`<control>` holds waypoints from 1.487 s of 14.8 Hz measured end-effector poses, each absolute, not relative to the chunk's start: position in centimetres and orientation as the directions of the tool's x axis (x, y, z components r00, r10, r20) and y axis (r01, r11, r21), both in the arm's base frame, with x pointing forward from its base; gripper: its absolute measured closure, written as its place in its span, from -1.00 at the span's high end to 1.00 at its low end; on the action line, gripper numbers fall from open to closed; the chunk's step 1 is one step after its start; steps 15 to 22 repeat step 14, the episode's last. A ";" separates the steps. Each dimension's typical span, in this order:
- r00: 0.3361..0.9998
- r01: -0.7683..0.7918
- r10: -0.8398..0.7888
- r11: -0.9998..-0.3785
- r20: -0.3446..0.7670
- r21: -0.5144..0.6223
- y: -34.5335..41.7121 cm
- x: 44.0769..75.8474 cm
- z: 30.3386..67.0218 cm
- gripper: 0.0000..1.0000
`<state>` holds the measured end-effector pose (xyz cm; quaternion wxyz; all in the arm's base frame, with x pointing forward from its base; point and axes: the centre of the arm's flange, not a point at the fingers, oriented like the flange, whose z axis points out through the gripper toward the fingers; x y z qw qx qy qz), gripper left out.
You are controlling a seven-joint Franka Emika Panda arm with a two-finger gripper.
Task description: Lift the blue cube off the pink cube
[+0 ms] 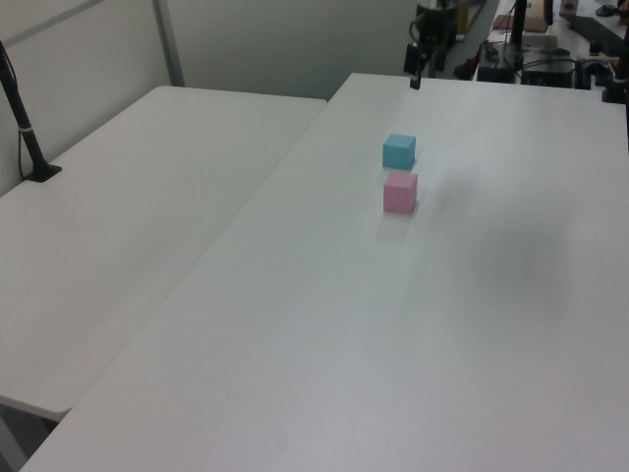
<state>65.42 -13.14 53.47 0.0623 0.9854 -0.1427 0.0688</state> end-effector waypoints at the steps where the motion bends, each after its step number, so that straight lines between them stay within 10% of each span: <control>1: 0.948 -0.299 -0.285 -0.950 0.142 0.089 -12.3 64.3 55.0 1.00; 9: 0.979 -0.189 -0.181 -0.979 0.095 0.079 -6.5 56.6 60.4 1.00; 22: 0.997 -0.008 0.000 -0.996 0.081 0.093 -6.0 56.1 60.6 1.00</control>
